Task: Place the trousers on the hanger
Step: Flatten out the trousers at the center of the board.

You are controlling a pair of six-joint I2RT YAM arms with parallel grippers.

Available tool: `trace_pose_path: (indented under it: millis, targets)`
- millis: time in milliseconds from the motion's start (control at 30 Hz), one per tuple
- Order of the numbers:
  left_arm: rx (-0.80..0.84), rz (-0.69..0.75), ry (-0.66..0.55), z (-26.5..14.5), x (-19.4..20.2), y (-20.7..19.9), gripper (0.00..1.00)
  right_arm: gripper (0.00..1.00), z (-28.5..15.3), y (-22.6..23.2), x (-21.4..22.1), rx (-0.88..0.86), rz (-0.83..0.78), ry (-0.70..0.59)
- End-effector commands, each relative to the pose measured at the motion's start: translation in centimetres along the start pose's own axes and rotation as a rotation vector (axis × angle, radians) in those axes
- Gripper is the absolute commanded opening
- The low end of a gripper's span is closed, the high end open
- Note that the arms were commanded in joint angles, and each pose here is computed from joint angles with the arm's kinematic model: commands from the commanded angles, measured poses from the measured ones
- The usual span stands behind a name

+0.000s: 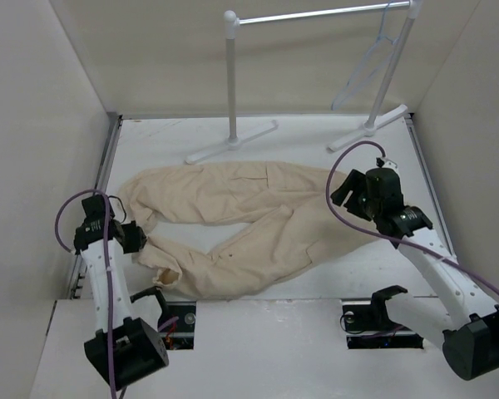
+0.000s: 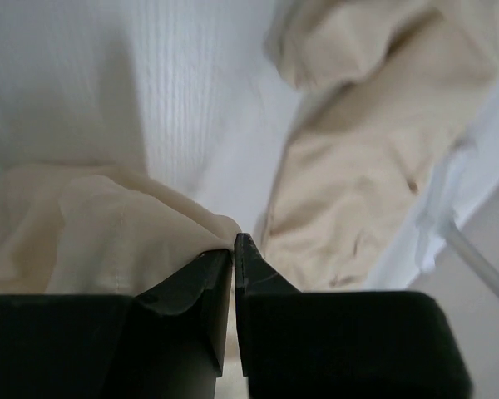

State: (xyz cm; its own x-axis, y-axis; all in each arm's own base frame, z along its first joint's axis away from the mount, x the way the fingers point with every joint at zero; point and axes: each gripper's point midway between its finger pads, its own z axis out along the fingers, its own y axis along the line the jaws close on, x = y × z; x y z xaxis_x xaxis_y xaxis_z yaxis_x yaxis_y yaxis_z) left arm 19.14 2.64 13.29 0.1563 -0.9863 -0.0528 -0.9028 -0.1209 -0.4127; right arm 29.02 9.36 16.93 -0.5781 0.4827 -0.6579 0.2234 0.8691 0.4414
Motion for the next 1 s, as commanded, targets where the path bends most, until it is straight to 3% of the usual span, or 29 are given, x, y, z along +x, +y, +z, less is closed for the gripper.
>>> trace_pose_path:
  millis: [0, 100, 267, 333, 400, 467, 500, 567, 667, 800, 867, 967]
  targets:
    - [-0.022, 0.021, -0.172, 1.9, -4.0, 0.3, 0.05, 0.74, -1.4, 1.1, -1.4, -0.053, -0.018, -0.055]
    - [-0.065, 0.038, -0.25, 1.8, -5.7, 1.3, 0.08, 0.75, -1.5, 0.8, -1.3, -0.049, -0.017, -0.056]
    - [-0.144, 0.182, -0.447, 0.2, -11.3, -0.7, 0.46, 0.76, -1.2, 1.2, -1.0, -0.058, -0.014, -0.045]
    - [-0.123, 0.232, -0.432, -0.1, -12.0, -3.2, 0.55, 0.73, -1.1, 1.1, -0.6, -0.062, -0.016, -0.034]
    - [-0.073, 0.3, -0.344, 0.3, -10.7, -5.6, 0.57, 0.57, -1.1, 1.4, 0.1, -0.082, -0.022, -0.014]
    - [-0.057, 0.367, -0.232, 2.0, -8.5, -6.6, 0.57, 0.27, -1.0, 1.9, 1.0, -0.099, -0.026, 0.013]
    - [-0.077, 0.382, -0.18, 3.1, -7.5, -6.2, 0.56, 0.17, -1.0, 2.2, 1.7, -0.111, -0.033, 0.035]
    - [-0.072, 0.366, -0.119, 5.3, -6.3, -5.9, 0.56, 0.12, -0.9, 2.7, 2.9, -0.127, -0.049, 0.069]
    - [-0.008, 0.288, -0.074, 8.0, -5.4, -6.6, 0.55, 0.16, -0.9, 3.7, 4.6, -0.17, -0.083, 0.098]
    - [0.039, 0.241, -0.003, 11.0, -4.1, -8.3, 0.55, 0.49, -0.8, 3.1, 5.6, -0.154, -0.081, 0.11]
    - [0.043, 0.249, 0.02, 12.4, -3.5, -9.4, 0.54, 0.59, -0.6, 2.3, 5.4, -0.129, -0.062, 0.101]
    - [0.033, 0.28, 0.034, 14.6, -2.7, -10.9, 0.41, 0.63, 0.3, 0.6, 3.7, -0.056, -0.03, 0.057]
